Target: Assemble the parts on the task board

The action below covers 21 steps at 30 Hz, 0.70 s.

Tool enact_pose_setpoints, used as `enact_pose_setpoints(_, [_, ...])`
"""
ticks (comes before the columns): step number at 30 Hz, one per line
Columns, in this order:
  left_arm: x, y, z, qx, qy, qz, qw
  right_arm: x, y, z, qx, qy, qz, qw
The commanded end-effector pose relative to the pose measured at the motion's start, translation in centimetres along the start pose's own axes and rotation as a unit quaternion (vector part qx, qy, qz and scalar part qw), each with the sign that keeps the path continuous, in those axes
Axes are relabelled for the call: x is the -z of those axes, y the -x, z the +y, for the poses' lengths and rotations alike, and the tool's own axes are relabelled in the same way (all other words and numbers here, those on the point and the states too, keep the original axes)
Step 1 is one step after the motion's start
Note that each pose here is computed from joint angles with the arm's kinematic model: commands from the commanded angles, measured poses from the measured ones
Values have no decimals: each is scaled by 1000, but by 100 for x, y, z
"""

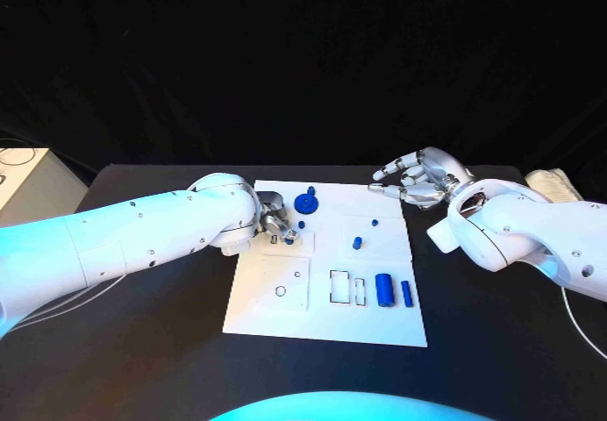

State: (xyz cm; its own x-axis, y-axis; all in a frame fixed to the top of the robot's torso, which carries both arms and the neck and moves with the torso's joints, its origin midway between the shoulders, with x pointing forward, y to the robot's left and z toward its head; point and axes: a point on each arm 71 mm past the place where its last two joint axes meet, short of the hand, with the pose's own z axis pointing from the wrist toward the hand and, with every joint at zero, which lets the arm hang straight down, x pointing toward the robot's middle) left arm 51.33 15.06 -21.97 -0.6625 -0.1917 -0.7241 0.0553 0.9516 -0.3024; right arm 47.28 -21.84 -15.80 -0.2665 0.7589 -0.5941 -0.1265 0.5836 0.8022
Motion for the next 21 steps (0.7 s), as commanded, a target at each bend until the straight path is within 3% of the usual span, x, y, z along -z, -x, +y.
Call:
enact_pose_setpoints(1, [-10, -39, -8, -2, 0, 14, 1000, 3, -13, 11, 1, 7, 7, 1000])
enact_pose_setpoints(21, [2, -18, 34, 1, 1, 4, 1000, 6, -2, 8, 2, 8, 4, 1000])
